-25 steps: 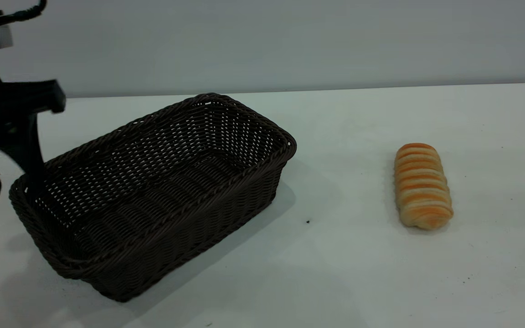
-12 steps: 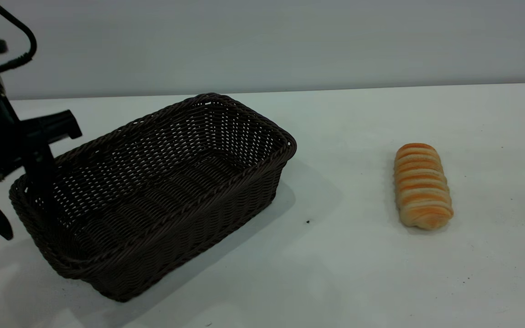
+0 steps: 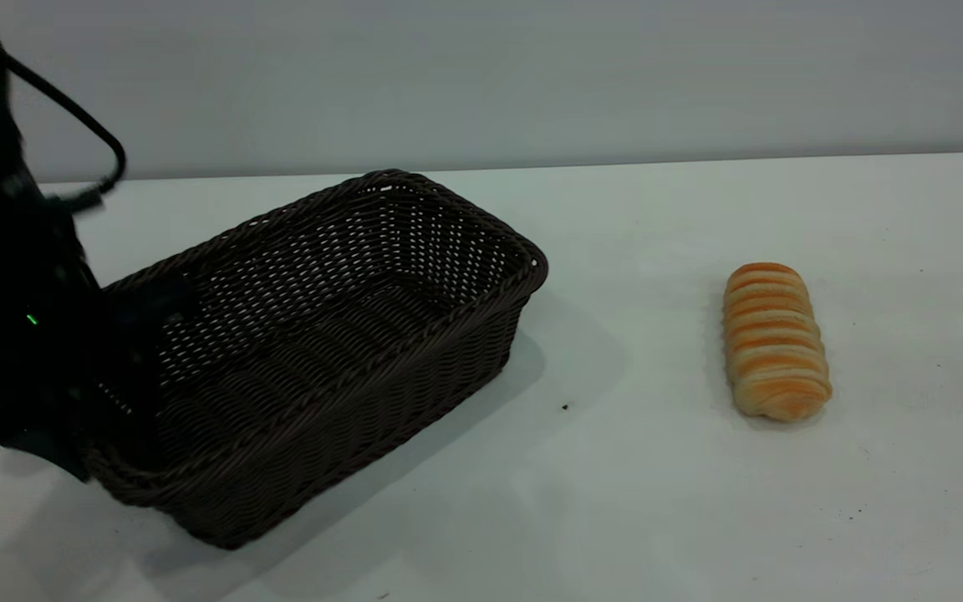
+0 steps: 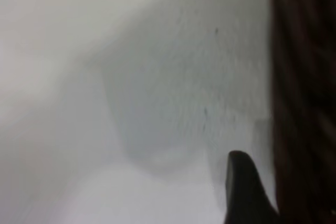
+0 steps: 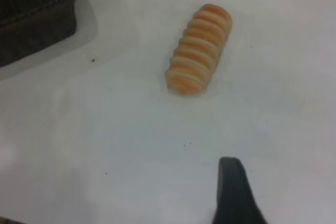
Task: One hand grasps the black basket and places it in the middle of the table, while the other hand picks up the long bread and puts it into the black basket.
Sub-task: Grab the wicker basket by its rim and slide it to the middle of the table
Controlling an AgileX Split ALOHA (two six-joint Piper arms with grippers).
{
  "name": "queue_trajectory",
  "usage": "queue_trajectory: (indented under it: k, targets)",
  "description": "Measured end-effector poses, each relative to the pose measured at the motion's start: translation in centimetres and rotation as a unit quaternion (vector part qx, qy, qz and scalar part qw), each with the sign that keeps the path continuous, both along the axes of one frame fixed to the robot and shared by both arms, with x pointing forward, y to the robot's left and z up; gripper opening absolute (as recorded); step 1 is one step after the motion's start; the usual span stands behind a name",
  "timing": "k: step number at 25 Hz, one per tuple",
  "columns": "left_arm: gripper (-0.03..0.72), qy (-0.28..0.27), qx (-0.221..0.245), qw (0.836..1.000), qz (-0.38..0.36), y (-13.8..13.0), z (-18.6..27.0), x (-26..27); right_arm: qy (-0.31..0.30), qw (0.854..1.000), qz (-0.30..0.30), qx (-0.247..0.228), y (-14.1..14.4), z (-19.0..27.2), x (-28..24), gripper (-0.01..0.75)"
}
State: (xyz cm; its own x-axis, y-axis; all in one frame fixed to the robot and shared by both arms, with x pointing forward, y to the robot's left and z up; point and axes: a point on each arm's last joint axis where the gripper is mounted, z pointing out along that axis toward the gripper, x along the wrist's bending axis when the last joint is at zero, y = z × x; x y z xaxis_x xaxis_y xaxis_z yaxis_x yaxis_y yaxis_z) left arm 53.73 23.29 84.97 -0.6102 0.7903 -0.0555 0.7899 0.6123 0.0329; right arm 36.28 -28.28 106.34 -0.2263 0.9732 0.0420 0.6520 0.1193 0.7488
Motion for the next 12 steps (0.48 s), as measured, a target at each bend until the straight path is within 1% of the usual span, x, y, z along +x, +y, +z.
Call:
queue_trajectory:
  k: [2,4,5,6,9,11,12]
  targets:
    - [0.347,-0.001,-0.001,1.0,0.001,0.0,-1.2,0.2,0.0,1.0,0.0,0.0,0.0,0.0,0.0,0.454]
    - [0.226,-0.008,-0.005,1.0,0.011,-0.1,-1.4,0.4,0.0,1.0,0.0,0.0,0.0,0.0,0.0,0.454]
    - [0.182,-0.016,-0.007,1.0,0.013,-0.1,-1.4,0.6,0.0,1.0,0.0,0.0,0.0,0.0,0.0,0.454]
    - [0.162,-0.025,-0.009,1.0,0.01,-0.2,-1.4,0.8,0.0,1.0,0.0,0.0,0.0,0.0,0.0,0.454]
    - [0.16,-0.044,-0.012,0.999,-0.007,-0.3,-0.8,1.1,0.0,1.0,0.0,0.0,0.0,0.0,0.0,0.454]
    - [0.156,-0.068,-0.013,0.997,-0.038,-0.4,0.4,1.6,0.001,1.0,0.0,-0.001,0.0,0.0,0.0,0.454]
    - [0.153,-0.08,-0.011,0.995,-0.066,-0.5,1.1,2.0,0.001,1.0,0.0,-0.002,0.0,0.0,0.0,0.454]
